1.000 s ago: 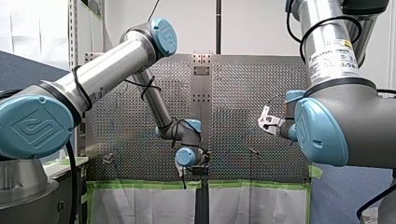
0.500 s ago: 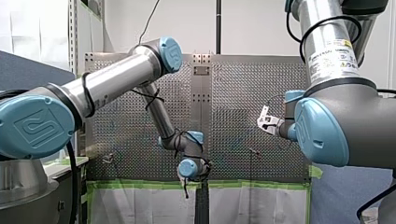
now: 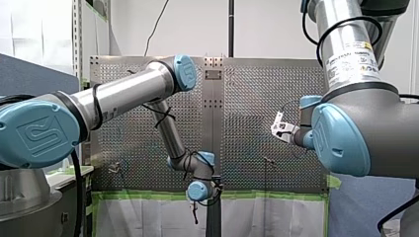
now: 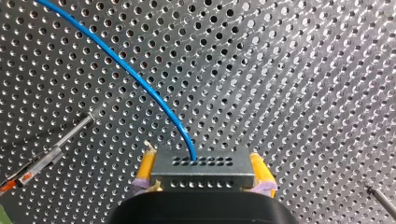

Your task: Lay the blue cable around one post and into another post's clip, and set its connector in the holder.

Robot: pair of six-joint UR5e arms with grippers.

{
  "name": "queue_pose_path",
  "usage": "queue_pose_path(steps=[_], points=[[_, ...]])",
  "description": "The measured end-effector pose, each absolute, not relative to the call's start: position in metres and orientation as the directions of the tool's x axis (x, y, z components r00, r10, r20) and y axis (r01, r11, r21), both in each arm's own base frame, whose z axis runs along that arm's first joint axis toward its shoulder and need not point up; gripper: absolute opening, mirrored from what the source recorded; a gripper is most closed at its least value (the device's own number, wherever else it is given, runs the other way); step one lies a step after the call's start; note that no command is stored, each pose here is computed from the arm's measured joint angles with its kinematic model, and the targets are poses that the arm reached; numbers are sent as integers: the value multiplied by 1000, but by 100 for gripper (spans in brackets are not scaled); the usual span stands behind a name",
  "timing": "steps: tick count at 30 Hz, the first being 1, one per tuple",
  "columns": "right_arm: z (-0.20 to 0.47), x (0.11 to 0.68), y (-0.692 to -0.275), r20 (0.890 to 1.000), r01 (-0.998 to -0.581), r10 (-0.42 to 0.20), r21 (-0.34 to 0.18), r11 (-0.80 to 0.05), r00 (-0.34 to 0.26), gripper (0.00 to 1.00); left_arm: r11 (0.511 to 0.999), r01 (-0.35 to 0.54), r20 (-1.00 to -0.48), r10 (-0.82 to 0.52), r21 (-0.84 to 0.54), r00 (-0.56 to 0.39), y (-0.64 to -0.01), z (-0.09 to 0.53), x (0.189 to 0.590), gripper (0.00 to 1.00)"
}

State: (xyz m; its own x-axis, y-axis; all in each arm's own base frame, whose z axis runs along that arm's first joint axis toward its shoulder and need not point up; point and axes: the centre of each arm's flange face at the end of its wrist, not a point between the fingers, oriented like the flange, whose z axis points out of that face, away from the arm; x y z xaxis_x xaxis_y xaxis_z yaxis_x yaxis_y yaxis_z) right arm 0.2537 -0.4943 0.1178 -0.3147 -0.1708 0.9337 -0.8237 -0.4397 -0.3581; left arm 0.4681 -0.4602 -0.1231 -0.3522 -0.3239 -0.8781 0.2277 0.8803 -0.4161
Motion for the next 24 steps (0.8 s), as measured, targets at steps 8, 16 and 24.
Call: queue_pose_path(steps=[8, 16, 24], points=[[118, 254, -494, 934, -824, -170, -358, -440, -315, 0, 883, 211, -879, -334, -418, -341, -460, -117, 481, 98], [118, 254, -494, 934, -823, -171, -358, -441, -314, 0, 889, 200, -887, -342, -413, -311, -455, -114, 493, 98], [117, 254, -494, 934, -823, -171, -358, -441, -314, 0, 885, 207, -890, -352, -417, -290, -458, -108, 501, 98]])
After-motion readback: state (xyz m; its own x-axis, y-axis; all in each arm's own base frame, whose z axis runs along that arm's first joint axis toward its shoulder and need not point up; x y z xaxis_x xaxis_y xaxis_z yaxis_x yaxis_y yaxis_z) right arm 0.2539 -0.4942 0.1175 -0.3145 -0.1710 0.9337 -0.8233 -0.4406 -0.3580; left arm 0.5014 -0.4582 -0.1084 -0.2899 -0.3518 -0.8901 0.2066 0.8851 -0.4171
